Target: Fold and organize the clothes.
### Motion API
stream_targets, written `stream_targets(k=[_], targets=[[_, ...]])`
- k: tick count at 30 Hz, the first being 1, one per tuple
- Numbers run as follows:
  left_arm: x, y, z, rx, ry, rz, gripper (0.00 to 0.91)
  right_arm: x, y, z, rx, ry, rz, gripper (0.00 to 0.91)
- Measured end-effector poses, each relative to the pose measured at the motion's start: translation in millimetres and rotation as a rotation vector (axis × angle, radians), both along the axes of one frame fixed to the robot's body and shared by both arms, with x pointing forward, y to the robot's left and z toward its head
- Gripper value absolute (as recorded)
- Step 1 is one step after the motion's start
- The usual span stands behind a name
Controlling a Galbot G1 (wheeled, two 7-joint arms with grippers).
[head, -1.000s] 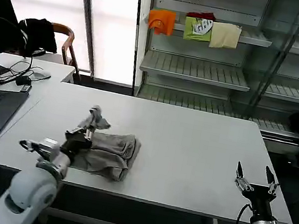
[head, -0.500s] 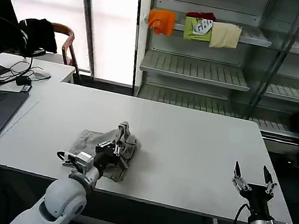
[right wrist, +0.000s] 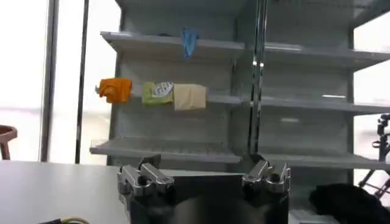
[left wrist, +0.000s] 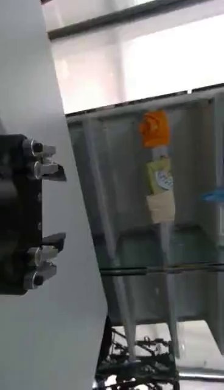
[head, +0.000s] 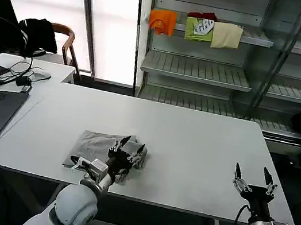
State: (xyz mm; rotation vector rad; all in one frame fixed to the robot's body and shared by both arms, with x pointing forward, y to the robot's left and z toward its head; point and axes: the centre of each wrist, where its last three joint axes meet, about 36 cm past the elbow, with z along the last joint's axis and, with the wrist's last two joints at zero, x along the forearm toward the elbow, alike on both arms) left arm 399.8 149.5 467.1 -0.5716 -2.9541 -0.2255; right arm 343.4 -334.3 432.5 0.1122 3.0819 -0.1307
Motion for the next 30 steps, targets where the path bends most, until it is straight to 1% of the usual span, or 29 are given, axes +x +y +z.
stream_targets(k=[5,8,13,17,21,25,30], targets=[[-9,8,12.4,0.004,-0.026,0.013,0.907,-1,-1,-0.4,-0.004,0.002,0.0,0.907],[-9,26,12.6,0.028,-0.018,0.048,0.907,-1,-1,-0.3,-0.005,0.001,0.001,0.907],[4,74,8.4,0.062,0.012,0.147,0.907,0,0,-0.8,-0.005,0.0,0.003,0.907],[19,115,1.3,0.075,0.049,0.237,0.907,0,0,-0.8,-0.007,0.0,0.004,0.907],[30,144,-12.7,0.062,0.111,0.304,0.907,-1,0,-1.0,-0.009,0.001,0.003,0.907],[38,161,-25.3,0.035,0.164,0.348,0.907,-1,-1,-0.6,-0.011,0.001,0.002,0.907],[41,169,-37.1,-0.011,0.222,0.376,0.907,-1,-1,-1.4,-0.011,0.003,0.003,0.907]])
